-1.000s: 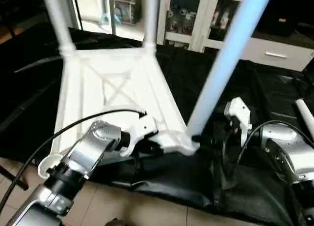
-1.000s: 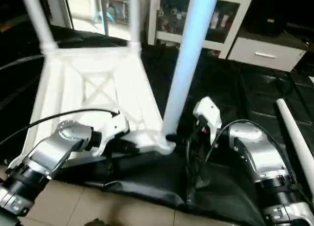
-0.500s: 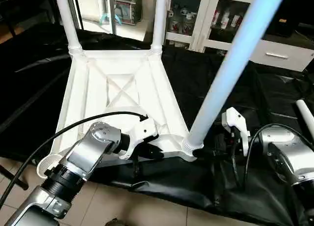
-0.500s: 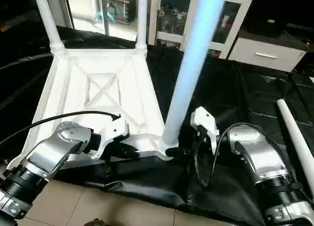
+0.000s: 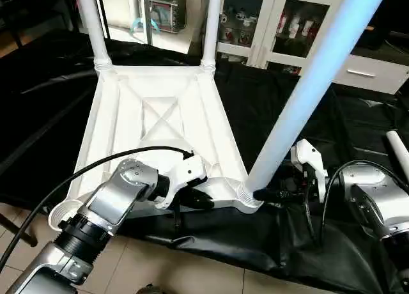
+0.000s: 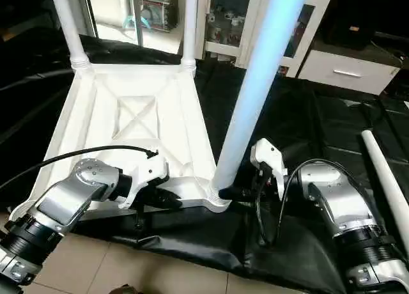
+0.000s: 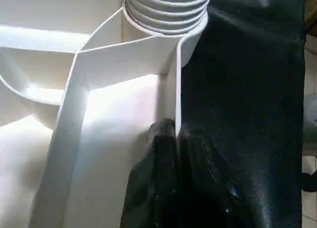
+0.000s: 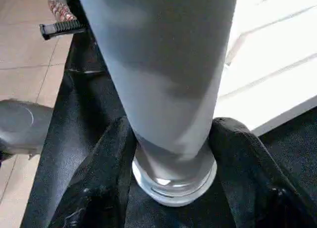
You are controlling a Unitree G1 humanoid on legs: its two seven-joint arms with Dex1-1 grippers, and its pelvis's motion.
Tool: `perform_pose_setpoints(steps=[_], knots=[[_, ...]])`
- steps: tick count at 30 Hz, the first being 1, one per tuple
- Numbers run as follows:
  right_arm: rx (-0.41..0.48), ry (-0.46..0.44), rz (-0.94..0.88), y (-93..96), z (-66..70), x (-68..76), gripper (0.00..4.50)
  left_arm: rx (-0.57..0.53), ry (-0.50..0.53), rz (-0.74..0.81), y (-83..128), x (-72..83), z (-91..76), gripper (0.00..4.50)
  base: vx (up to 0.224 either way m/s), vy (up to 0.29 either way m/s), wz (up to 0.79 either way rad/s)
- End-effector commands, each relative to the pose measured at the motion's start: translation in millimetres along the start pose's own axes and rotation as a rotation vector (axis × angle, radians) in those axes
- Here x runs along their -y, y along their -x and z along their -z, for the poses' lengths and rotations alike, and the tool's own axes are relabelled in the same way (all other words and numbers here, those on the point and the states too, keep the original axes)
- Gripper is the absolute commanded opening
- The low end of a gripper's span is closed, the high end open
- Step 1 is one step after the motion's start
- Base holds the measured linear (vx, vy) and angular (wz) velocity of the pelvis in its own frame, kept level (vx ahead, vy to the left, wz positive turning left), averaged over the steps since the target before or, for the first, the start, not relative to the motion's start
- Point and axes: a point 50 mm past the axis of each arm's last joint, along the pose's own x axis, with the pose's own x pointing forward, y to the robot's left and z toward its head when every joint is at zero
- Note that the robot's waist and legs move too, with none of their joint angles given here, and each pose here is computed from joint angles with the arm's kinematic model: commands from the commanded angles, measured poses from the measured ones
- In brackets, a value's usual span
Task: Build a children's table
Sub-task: Rotate leg to tighten
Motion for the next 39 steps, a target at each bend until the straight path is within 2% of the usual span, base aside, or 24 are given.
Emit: perform_pose_setpoints(steps=[1,4,11,13,18,19,23,27,30,33,35,36,39], knots=[[0.028,-0.034,0.042,-5.1,4.4,3.0,2.09,0.022,-0.009,0.048,-9.8,3.1,-8.9,0.00,0.000,0.000,0.00],[0.042,-0.084,0.158,-8.5,9.3,11.4,2.03,0.040,0.013,0.003,-11.7,-2.4,-12.2,0.00,0.000,0.000,0.00],[0.019,-0.161,0.318,-21.6,24.5,17.2,1.99,0.098,0.091,-0.148,-21.8,-20.9,-25.9,0.00,0.000,0.000,0.00],[-0.019,-0.206,0.468,-38.8,31.1,21.5,1.98,0.105,0.175,-0.308,-28.8,-36.1,-32.9,0.00,0.000,0.000,0.00],[-0.048,-0.259,0.685,-64.0,36.5,25.4,1.97,0.157,0.237,-0.441,-36.3,-48.2,-44.1,0.00,0.000,0.000,0.00],[-0.045,-0.308,0.815,-75.9,38.7,27.9,1.96,0.188,0.255,-0.492,-39.2,-52.8,-50.4,0.00,0.000,0.000,0.00],[0.031,-0.342,0.815,-104.8,29.2,22.7,1.95,0.233,0.273,-0.560,-40.5,-59.7,-59.7,0.00,0.000,0.000,0.00],[0.066,-0.336,0.826,-114.6,20.0,23.0,1.95,0.233,0.285,-0.607,-39.4,-66.0,-60.9,0.00,0.000,0.000,0.00],[0.061,-0.297,0.827,-116.4,17.6,23.9,1.95,0.228,0.287,-0.616,-38.3,-68.0,-59.0,0.00,0.000,0.000,0.00],[0.119,-0.289,0.798,-113.4,11.5,24.3,1.95,0.222,0.288,-0.618,-37.3,-68.5,-56.8,0.00,0.000,0.000,0.00],[0.192,-0.315,0.782,-108.4,5.4,25.4,2.65,0.219,0.288,-0.617,-36.8,-68.6,-55.1,0.00,0.000,0.000,0.00],[0.228,-0.311,0.763,-105.7,1.4,25.2,2.67,0.215,0.279,-0.609,-37.0,-68.4,-54.1,0.00,0.000,0.000,0.00],[0.254,-0.301,0.752,-101.8,-1.9,24.8,2.90,0.215,0.275,-0.602,-37.2,-68.0,-53.1,0.00,0.000,0.000,0.00]])
